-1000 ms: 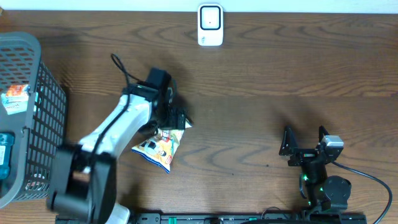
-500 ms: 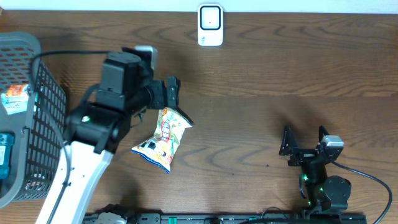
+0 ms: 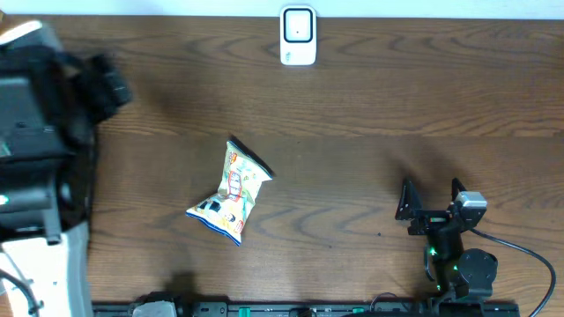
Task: Scan the item barcode
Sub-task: 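Move the left gripper back into the basket and grasp the green Zam-Buk tin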
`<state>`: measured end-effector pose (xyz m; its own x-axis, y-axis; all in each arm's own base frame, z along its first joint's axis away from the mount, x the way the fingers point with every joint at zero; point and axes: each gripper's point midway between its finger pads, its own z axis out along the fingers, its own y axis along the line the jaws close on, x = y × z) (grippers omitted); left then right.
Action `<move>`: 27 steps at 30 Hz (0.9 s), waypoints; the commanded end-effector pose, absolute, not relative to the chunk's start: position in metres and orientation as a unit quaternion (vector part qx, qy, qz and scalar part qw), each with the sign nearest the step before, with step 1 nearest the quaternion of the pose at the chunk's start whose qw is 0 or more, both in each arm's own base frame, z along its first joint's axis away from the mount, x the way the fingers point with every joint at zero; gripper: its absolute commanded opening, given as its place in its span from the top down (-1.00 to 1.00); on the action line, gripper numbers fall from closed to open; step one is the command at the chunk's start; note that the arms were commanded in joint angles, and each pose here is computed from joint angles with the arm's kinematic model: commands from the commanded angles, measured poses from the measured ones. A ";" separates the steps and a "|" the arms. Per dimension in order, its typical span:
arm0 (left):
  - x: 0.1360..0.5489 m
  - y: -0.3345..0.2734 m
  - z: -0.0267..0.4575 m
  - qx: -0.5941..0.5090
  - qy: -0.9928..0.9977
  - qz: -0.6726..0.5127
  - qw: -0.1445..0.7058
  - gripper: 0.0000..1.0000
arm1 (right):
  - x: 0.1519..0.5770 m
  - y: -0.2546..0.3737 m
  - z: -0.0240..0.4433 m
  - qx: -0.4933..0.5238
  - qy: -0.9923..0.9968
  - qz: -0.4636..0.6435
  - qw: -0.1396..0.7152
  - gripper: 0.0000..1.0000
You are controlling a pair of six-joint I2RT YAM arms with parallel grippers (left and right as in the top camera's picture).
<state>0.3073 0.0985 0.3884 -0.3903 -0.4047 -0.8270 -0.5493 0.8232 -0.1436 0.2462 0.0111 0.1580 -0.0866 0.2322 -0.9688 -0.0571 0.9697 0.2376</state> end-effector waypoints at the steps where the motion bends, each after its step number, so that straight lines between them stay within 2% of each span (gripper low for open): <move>1: 0.268 0.173 0.368 -0.486 0.757 0.090 0.427 -0.95 | 0.246 0.014 0.157 0.055 0.730 0.111 0.672 -0.99; 6: 0.229 0.222 0.321 -0.635 0.693 0.067 0.335 -0.96 | 0.246 0.014 0.157 0.055 0.730 0.111 0.672 -0.99; 9: 0.209 0.242 0.282 -0.682 0.680 0.069 0.259 -0.96 | 0.246 0.014 0.157 0.055 0.730 0.111 0.672 -0.98; 21: 0.160 0.259 0.154 -0.758 0.648 0.070 0.040 -0.95 | 0.246 0.014 0.157 0.055 0.730 0.111 0.672 -0.99; 27: 0.141 0.265 0.106 -0.769 0.635 0.069 0.016 -0.95 | 0.246 0.014 0.157 0.055 0.730 0.111 0.672 -0.99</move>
